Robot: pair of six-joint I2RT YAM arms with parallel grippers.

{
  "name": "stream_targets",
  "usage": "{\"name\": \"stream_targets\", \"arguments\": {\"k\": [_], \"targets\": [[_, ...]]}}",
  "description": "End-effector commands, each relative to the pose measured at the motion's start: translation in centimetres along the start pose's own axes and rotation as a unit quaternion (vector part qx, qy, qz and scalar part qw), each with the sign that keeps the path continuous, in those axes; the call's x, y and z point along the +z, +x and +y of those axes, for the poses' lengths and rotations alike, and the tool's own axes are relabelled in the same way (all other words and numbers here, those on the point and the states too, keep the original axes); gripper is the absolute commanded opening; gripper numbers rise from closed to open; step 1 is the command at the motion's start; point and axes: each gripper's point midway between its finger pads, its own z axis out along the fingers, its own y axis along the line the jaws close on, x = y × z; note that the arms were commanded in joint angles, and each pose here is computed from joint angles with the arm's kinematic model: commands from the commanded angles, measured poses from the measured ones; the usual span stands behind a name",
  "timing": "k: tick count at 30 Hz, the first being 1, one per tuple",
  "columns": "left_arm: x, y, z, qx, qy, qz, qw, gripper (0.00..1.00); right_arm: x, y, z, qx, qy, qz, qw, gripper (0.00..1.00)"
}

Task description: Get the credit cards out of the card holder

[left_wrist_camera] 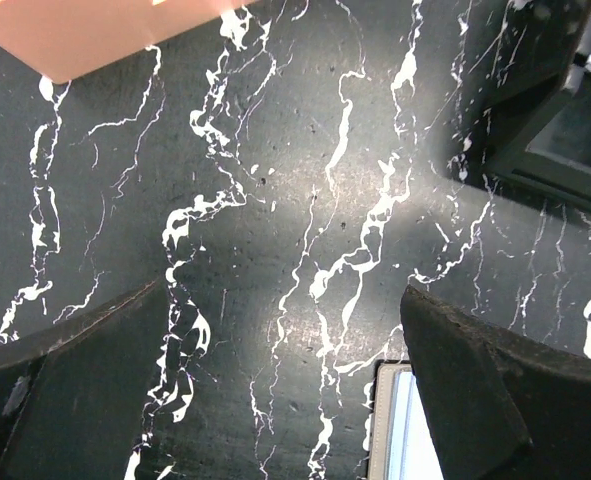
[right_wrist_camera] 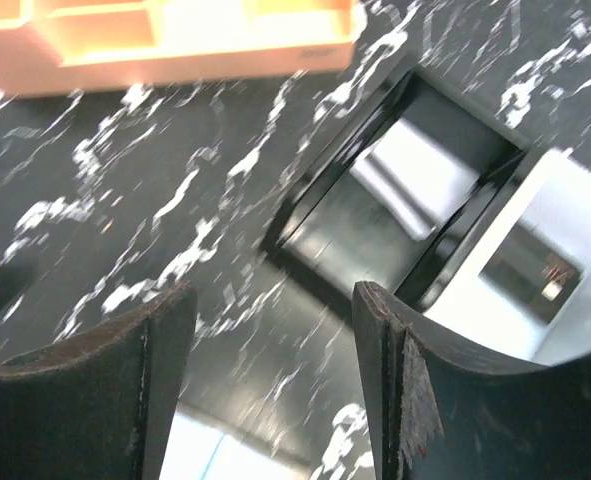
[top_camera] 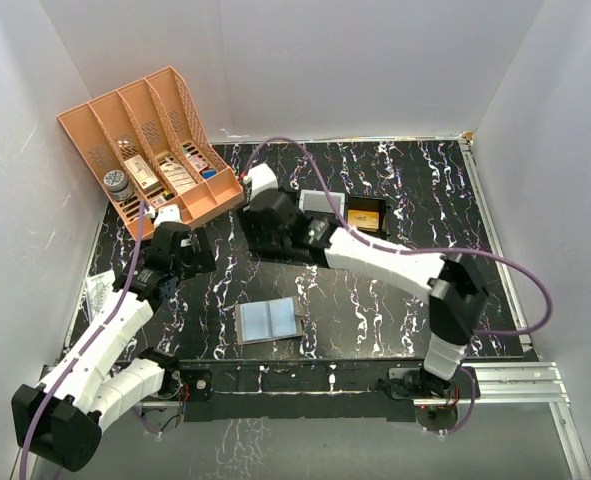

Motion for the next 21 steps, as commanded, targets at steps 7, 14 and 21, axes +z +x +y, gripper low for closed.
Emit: {"name": "stream_targets", "arguments": {"k": [7, 14, 21], "targets": [[-1.3, -1.5, -0.3, -0.026, 0.016, -0.025, 0.999, 0.99, -6.9, 8.7, 4.2, 0.142, 0.003, 0.062, 0.988, 0.63], [-1.9, -1.5, 0.4, -0.034, 0.003, -0.031, 0.999, 0.99, -7.3, 13.3, 7.4, 0.192, -0.034, 0.119, 0.973, 0.62], [-3.2, -1.5, 2.0, -0.057, -0.022, -0.044, 0.997, 0.99, -7.2, 16.7, 10.4, 0.178, -0.051, 0.16, 0.97, 0.63]]}}
